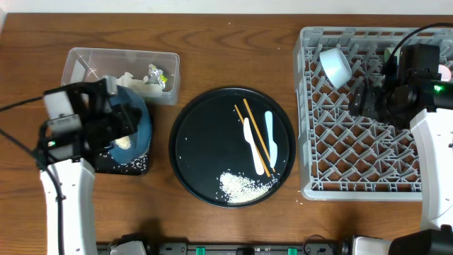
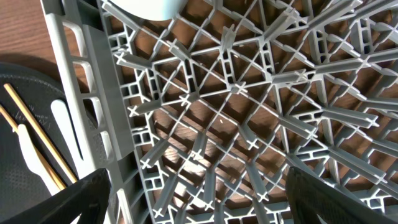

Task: Sort waste into correct bins and load items into the dishwasher rack
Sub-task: 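Carry the blue plate with left gripper over the black rectangular tray, then tip the blue plate upright over the black tray to shake off rice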

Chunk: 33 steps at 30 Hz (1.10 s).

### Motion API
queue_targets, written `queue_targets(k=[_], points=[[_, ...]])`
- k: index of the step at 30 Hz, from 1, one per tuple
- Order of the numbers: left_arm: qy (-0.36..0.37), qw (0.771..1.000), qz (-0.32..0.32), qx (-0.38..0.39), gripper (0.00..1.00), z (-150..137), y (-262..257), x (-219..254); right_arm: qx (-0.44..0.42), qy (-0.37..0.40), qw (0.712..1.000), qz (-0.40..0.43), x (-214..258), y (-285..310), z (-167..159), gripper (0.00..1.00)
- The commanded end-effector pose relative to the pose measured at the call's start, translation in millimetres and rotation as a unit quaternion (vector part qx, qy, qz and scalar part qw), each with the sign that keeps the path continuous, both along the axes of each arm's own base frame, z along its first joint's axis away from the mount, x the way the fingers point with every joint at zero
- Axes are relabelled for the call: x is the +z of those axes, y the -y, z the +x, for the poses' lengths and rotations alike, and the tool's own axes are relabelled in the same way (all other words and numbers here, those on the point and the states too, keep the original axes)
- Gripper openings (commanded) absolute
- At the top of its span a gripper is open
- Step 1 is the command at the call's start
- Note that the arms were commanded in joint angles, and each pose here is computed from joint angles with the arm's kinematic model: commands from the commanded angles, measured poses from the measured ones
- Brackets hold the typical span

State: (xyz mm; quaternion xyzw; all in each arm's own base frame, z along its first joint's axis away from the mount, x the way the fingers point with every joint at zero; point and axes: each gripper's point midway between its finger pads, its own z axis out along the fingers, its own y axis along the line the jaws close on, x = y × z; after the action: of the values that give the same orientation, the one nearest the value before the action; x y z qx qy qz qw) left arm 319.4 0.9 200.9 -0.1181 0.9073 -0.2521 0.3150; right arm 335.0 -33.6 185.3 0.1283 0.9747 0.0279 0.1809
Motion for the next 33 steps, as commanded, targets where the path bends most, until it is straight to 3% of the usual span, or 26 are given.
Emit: queue_targets(k=[1, 11, 16, 30, 33], points=[[0.056, 0.996, -0.064, -0.034, 0.06, 3, 4, 31, 0.004, 0.012, 1.000, -0.005, 8, 2, -1, 0.86], [0.103, 0.962, -0.248, -0.052, 0.06, 9, -26, 46, 0.004, 0.011, 1.000, -0.005, 8, 2, -1, 0.86], [0.141, 0.923, -0.349, -0.075, 0.06, 7, -43, 57, 0.002, 0.010, 1.000, -0.010, 8, 3, -1, 0.86], [0.121, 0.918, -0.375, -0.028, 0.06, 9, -68, 46, -0.001, 0.006, 1.000, -0.018, 7, 6, -3, 0.86], [0.082, 0.905, -0.417, 0.001, 0.06, 9, -71, 46, -0.001, 0.006, 1.000, -0.018, 7, 6, -3, 0.86]])
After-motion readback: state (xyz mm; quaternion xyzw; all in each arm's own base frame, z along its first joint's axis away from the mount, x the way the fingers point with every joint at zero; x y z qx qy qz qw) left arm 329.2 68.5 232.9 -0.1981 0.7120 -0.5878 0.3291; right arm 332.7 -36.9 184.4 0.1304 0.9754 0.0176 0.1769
